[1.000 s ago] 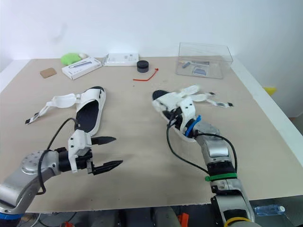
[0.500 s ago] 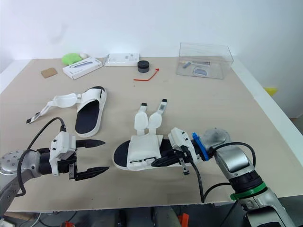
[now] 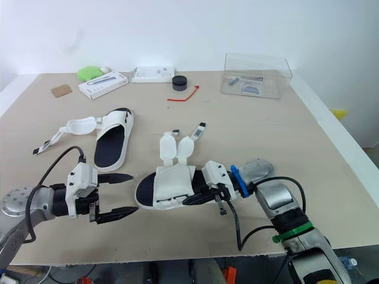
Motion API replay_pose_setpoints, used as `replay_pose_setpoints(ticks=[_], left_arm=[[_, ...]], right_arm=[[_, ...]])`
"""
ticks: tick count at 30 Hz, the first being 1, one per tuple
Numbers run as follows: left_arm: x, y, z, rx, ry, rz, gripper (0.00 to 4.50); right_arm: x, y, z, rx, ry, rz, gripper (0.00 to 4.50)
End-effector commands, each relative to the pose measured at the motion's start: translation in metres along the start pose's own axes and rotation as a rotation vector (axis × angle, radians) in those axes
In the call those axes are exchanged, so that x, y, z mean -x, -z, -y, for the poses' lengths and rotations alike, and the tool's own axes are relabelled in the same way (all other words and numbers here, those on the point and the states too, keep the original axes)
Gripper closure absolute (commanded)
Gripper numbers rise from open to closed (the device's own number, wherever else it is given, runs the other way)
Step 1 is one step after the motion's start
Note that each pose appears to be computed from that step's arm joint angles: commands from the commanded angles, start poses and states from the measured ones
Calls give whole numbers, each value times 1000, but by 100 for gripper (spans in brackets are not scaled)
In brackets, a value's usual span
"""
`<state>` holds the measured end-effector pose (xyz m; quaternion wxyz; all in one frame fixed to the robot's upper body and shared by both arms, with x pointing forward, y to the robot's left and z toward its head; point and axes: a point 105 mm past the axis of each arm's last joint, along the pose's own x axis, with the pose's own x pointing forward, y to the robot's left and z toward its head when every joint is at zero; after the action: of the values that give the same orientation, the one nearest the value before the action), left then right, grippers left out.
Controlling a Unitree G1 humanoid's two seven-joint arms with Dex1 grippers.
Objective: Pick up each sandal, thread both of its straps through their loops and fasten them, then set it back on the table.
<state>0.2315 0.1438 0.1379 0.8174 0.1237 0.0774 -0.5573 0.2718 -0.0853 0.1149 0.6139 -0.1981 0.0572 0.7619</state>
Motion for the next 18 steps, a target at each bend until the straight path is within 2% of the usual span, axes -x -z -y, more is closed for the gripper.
replay_pose_setpoints(ticks=[1, 6, 7, 10, 15, 18], left_arm=[[-1, -3, -1, -24, 5, 7, 0], [-3, 2, 1, 1, 10, -1, 0], [-3, 2, 0, 3, 4, 0, 0], [-4, 2, 0, 1, 4, -2, 0], [-5, 0, -1, -6, 16, -5, 0], [-7, -1, -2, -10, 21, -4, 0]], right_arm=[[-1, -7, 5, 53, -7, 5, 448], [1, 1, 4, 28, -8, -20, 448], [3, 1, 5, 34, -2, -23, 372], [10, -3, 7, 40, 17, -18, 243], [25, -7, 4, 11, 35, -6, 54], [32, -5, 0, -9, 44, -17, 54]])
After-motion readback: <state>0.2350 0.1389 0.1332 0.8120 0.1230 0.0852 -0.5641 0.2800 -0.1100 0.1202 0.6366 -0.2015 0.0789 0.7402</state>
